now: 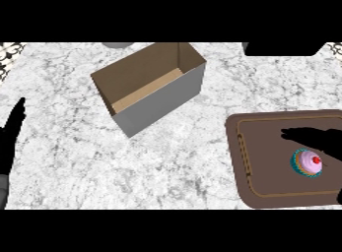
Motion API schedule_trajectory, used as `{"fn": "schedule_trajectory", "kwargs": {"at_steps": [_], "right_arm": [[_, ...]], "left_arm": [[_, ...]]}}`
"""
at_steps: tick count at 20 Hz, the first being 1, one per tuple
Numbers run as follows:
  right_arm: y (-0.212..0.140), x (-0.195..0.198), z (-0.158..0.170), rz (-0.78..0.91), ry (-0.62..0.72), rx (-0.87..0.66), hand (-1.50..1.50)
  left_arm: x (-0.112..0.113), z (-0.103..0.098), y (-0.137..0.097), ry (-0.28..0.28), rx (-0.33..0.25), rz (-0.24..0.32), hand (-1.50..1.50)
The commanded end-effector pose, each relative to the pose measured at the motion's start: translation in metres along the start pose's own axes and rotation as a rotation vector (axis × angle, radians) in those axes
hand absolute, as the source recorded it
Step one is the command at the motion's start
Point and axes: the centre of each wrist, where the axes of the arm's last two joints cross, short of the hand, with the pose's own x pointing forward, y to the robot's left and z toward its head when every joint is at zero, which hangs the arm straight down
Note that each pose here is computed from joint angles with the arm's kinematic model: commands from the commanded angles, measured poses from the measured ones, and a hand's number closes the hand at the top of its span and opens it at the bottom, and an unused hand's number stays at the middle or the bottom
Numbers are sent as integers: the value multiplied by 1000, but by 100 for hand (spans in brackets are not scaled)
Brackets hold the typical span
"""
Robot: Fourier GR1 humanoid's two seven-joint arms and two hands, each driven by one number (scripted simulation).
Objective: Pick the cupcake from the tray and place it in the cardboard box
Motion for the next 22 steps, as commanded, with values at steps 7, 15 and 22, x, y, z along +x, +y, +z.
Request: {"fn": "schedule_trajectory", "kwargs": {"at_steps": [7, 15, 22], "right_arm": [[17, 0, -36, 80, 4, -170, 150], [25, -1, -39, 97, 93, -368, 150], [37, 76, -105, -52, 523, -577, 150]], "left_arm": [[5, -3, 19, 4, 1, 13, 0], [8, -6, 8, -2, 6, -7, 0], [-14, 1, 5, 19, 20, -13, 0]]}}
